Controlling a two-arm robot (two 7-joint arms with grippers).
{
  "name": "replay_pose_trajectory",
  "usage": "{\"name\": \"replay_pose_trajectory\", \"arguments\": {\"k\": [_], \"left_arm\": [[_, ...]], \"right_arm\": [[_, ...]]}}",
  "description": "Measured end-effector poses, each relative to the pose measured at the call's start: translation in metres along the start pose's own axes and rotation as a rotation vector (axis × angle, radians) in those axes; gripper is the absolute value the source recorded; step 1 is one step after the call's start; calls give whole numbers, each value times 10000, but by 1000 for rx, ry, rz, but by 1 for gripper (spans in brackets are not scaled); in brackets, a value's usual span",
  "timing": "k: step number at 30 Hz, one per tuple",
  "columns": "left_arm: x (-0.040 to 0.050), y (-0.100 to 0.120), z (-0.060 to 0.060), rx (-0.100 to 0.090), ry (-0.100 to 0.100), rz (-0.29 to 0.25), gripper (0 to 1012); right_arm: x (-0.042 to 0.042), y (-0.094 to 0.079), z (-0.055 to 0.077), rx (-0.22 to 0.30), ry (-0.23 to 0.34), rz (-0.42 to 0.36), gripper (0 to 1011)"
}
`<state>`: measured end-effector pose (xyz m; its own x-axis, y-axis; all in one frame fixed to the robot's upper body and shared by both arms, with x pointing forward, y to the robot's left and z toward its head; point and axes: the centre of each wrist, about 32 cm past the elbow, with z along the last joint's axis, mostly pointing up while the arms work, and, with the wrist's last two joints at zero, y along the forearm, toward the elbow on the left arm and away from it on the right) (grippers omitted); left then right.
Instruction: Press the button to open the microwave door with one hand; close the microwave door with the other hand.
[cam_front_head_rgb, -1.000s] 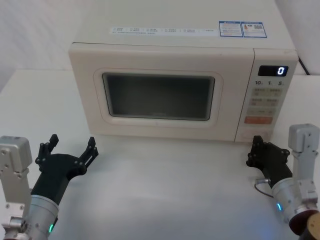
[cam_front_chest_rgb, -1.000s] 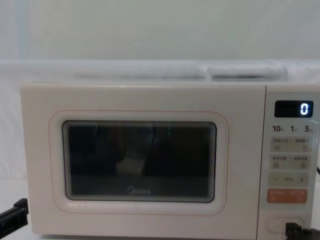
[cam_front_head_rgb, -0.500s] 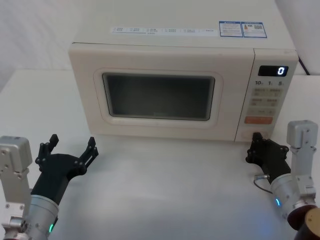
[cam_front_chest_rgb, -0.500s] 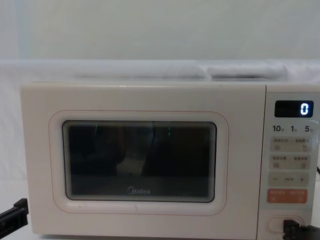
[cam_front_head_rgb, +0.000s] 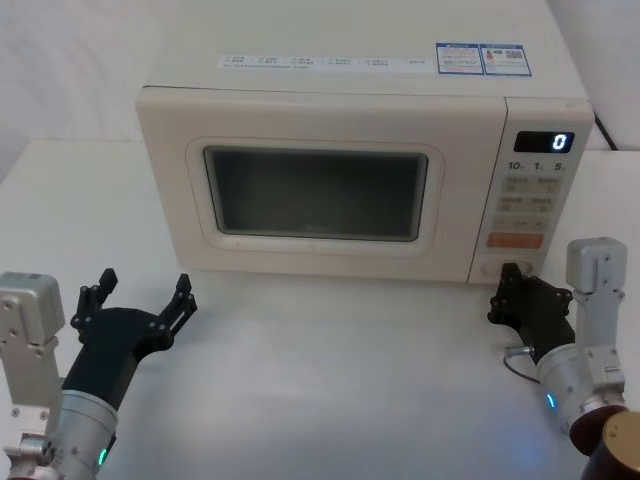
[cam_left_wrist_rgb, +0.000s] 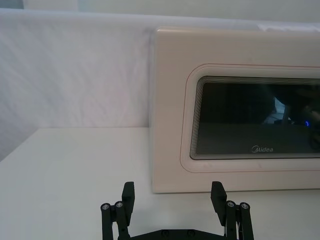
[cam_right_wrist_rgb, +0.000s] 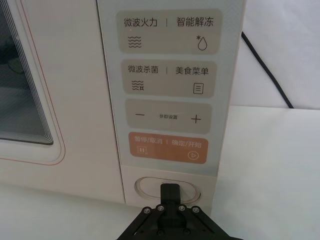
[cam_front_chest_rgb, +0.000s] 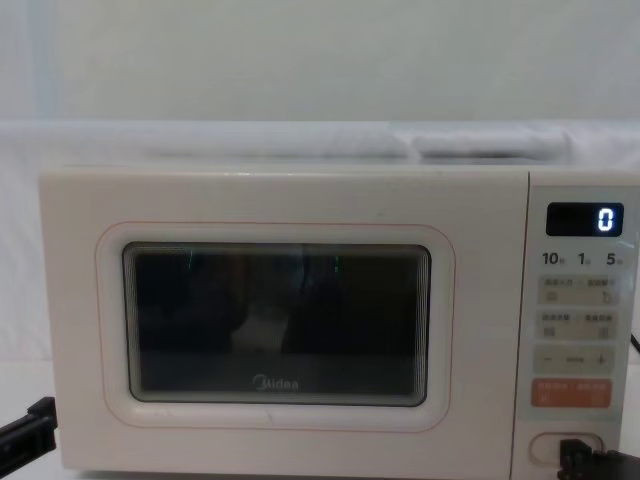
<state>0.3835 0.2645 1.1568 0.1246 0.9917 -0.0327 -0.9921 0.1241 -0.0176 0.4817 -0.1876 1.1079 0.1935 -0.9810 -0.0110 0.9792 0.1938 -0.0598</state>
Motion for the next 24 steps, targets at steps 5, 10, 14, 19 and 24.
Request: {"name": "replay_pose_trajectory", "arguments": {"k": [5, 10, 14, 19, 24], "left_arm": [[0, 0, 0, 0, 0, 0, 1001], [0, 0, 0, 0, 0, 0, 1001], [0, 0, 0, 0, 0, 0, 1001], [0, 0, 0, 0, 0, 0, 1001], [0, 0, 0, 0, 0, 0, 1001]], "right_arm": [[-9, 14, -2, 0, -1, 1, 0], [-13, 36, 3, 1, -1, 0, 0], [-16, 58, 8, 2, 0, 0, 0], [-24, 79, 10, 3, 2, 0, 0], [-36, 92, 5, 4, 3, 1, 0]]}}
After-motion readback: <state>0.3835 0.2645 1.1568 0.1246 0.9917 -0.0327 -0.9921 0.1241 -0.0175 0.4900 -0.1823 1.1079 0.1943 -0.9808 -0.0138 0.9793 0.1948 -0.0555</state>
